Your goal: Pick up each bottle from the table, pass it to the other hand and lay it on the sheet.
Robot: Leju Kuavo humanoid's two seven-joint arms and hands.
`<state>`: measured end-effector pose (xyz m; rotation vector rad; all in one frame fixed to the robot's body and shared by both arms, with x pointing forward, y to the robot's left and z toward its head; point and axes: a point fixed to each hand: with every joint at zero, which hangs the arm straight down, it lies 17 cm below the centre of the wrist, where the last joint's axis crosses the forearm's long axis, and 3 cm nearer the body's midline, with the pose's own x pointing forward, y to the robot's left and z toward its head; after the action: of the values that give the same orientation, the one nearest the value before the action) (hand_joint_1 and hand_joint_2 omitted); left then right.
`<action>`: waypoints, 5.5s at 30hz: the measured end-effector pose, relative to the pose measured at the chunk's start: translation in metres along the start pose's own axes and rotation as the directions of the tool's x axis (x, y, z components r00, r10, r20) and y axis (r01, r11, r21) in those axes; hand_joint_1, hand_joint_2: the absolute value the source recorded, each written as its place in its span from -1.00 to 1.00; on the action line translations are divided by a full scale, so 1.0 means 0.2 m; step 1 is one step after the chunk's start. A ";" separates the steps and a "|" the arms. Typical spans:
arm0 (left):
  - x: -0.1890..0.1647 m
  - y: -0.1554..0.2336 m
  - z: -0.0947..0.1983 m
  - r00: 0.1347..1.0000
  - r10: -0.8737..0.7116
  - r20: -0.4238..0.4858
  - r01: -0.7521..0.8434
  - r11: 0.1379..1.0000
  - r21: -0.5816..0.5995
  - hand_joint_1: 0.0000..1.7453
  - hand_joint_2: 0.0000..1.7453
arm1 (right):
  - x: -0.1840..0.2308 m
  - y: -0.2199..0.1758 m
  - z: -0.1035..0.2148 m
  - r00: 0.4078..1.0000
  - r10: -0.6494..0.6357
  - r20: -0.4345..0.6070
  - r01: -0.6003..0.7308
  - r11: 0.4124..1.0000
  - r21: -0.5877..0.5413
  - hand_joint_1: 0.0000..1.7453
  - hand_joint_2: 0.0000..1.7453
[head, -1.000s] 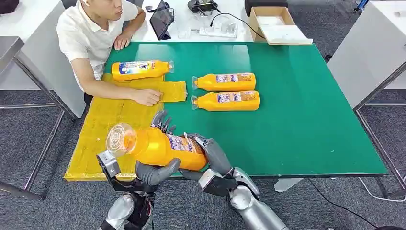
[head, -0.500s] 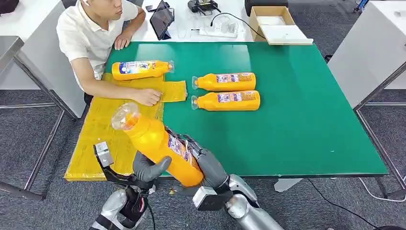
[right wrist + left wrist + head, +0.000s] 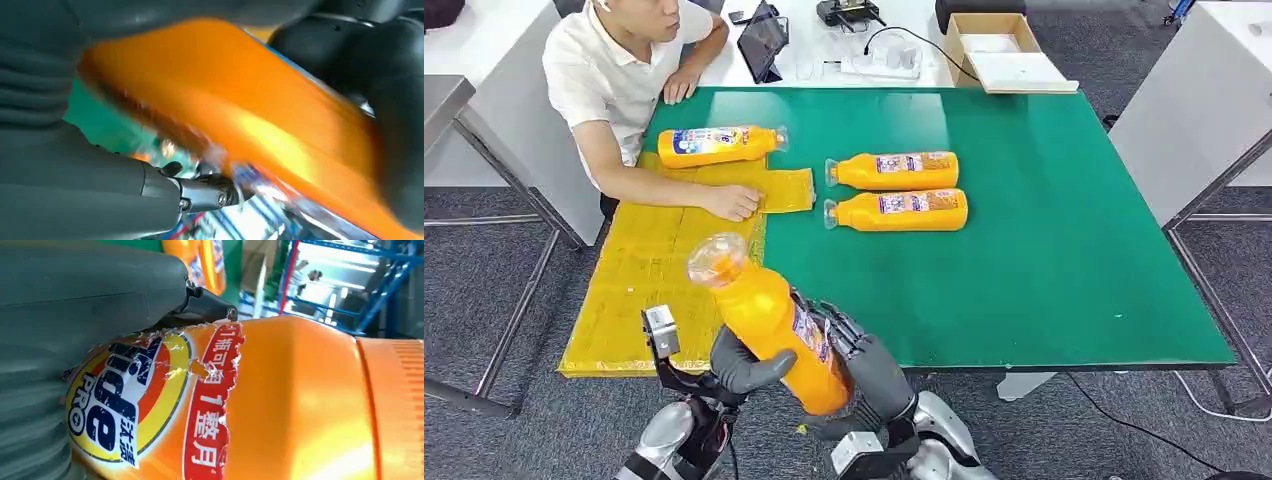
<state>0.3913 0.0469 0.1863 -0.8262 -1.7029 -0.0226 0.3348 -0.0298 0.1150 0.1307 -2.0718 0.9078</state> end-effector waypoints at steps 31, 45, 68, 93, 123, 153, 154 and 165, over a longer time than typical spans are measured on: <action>0.38 0.86 0.06 0.036 -0.951 -0.306 0.961 -0.051 0.271 1.00 1.00 | 0.39 -0.90 0.27 0.984 0.176 0.003 -0.124 0.702 -0.701 -1.00 -1.00; -0.03 1.24 -0.15 -0.160 -0.880 -0.447 0.986 -0.122 -0.114 1.00 1.00 | 0.35 -0.91 0.21 0.984 0.179 -0.002 -0.130 0.705 -0.697 -1.00 -1.00; -0.33 1.22 -0.18 0.034 -0.878 -0.477 0.928 0.205 -0.311 -1.00 1.00 | 0.12 -0.81 0.17 0.991 0.118 -0.063 -0.132 0.762 -0.634 -1.00 -1.00; 0.37 0.69 -0.29 0.738 -0.673 0.046 0.606 0.691 0.393 -1.00 1.00 | 0.04 -0.78 0.21 0.987 0.120 -0.105 -0.159 0.772 -0.616 -1.00 -1.00; 0.83 0.36 -0.16 0.841 -0.395 0.369 0.305 0.910 0.279 -1.00 1.00 | -0.31 -0.78 0.26 0.783 0.540 -0.309 -0.616 0.742 -0.263 -1.00 1.00; 0.73 0.23 -0.17 0.852 -0.405 0.333 0.339 0.910 0.238 -1.00 1.00 | -1.24 -0.92 0.55 0.451 0.605 -0.655 -0.546 0.768 0.334 -1.00 1.00; 0.72 0.24 -0.17 0.853 -0.405 0.328 0.340 0.910 0.238 -1.00 1.00 | -1.26 -0.93 0.56 0.431 0.601 -0.673 -0.534 0.771 0.346 -1.00 1.00; 0.69 0.23 -0.17 0.861 -0.405 0.308 0.344 0.909 0.234 -1.00 1.00 | -1.34 -0.94 0.59 0.390 0.558 -0.732 -0.439 0.812 0.386 -1.00 1.00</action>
<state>0.4348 0.1364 0.2972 -0.3682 -2.1536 0.0051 0.5002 -0.3027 -0.0243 -0.7936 -1.1107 1.1626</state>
